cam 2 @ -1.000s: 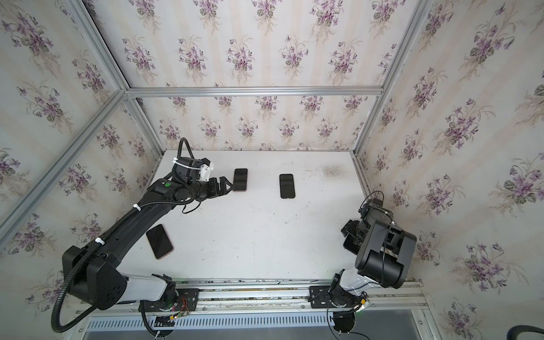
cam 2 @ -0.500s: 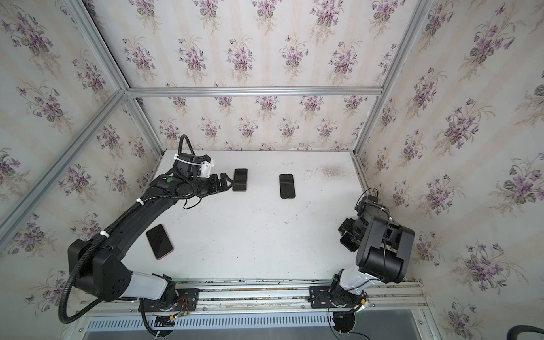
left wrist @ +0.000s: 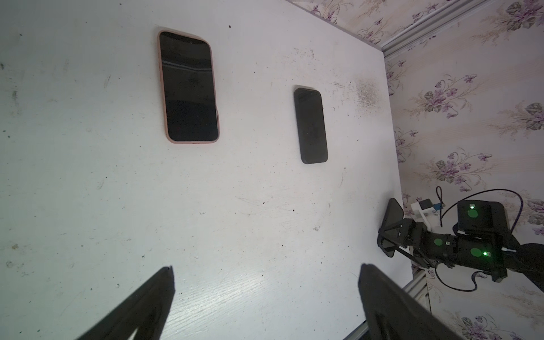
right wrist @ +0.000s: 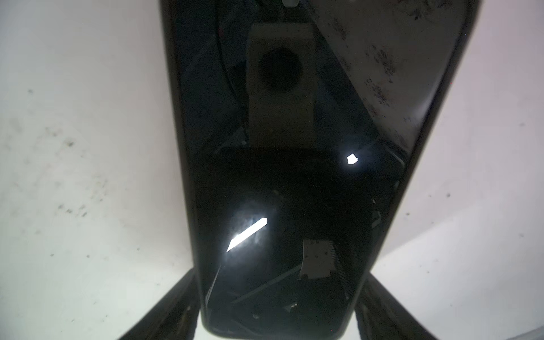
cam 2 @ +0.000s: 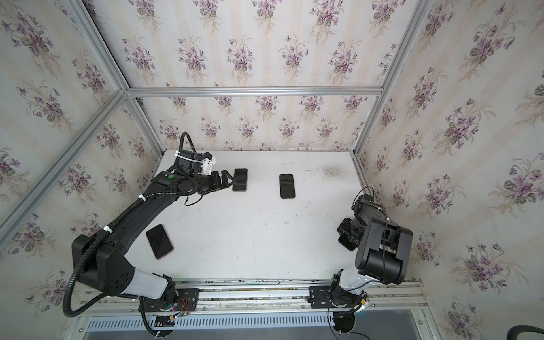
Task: Take the phone out of the phone case
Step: 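Close the right gripper on the black phone's end and lift it, then carry the black phone with the right gripper toward the left gripper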
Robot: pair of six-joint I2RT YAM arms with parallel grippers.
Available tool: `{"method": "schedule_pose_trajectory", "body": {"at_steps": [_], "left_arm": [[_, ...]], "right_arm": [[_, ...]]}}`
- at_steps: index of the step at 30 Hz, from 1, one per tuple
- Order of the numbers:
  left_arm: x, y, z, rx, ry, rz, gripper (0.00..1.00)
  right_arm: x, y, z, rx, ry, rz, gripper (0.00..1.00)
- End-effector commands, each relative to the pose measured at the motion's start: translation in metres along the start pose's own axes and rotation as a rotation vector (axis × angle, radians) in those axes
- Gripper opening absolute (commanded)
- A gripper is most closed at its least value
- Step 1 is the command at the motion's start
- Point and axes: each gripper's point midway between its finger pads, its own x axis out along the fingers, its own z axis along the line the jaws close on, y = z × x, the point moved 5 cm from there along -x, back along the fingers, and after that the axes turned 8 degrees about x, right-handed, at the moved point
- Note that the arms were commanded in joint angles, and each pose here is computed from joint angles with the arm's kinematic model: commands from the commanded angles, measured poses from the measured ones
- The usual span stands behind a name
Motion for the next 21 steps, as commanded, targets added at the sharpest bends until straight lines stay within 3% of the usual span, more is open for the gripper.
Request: {"method": "schedule_pose_trajectory", "body": {"at_steps": [1, 21], "left_arm": [[0.000, -0.007, -0.007, 0.011, 0.038, -0.014, 1.00], [0.037, -0.022, -0.064, 0.036, 0.241, 0.039, 1.00]], "right_arm": [[-0.006, 0.003, 0.013, -0.056, -0.054, -0.030, 0.69], [-0.065, 0.057, 0.128, -0.450, -0.443, -0.326, 0.50]]}}
